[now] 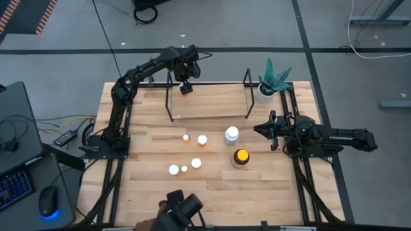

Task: Pick and place medicine bottles onto shelf by color
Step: Put the bottom left big orange pill bottle on the shelf

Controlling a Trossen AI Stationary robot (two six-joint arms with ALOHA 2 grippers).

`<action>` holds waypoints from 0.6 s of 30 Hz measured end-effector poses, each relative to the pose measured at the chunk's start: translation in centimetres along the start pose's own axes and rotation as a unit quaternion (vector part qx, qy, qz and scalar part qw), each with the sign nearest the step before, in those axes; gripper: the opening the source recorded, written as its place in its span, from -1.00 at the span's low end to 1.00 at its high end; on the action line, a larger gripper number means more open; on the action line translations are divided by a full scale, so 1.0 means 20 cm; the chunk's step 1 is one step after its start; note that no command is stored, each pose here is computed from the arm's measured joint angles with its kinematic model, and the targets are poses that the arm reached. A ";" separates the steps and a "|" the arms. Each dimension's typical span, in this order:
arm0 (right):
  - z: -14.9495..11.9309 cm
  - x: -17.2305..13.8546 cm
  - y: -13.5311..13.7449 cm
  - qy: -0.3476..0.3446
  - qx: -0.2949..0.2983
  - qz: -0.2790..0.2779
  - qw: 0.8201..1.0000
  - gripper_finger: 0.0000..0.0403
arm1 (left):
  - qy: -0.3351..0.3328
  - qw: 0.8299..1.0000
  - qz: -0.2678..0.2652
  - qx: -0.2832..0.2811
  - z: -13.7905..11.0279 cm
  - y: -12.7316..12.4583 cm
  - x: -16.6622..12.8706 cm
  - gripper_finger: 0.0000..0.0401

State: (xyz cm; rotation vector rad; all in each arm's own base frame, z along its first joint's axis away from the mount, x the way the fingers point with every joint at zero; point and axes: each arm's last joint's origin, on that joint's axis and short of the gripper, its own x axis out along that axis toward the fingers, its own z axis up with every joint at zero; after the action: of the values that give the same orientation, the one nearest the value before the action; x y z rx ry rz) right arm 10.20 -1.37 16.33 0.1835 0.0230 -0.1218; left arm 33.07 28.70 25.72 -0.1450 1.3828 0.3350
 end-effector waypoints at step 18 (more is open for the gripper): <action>0.00 0.00 0.00 -0.001 0.000 0.000 1.000 -0.72 | -0.098 0.995 0.012 0.026 0.03 -0.30 -0.52 0.39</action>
State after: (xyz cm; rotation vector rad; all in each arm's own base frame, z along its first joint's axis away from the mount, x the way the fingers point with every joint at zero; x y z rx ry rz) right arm 10.20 -1.37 16.34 0.1834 0.0218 -0.1217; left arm 34.03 21.62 35.47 -0.0504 1.1993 0.3249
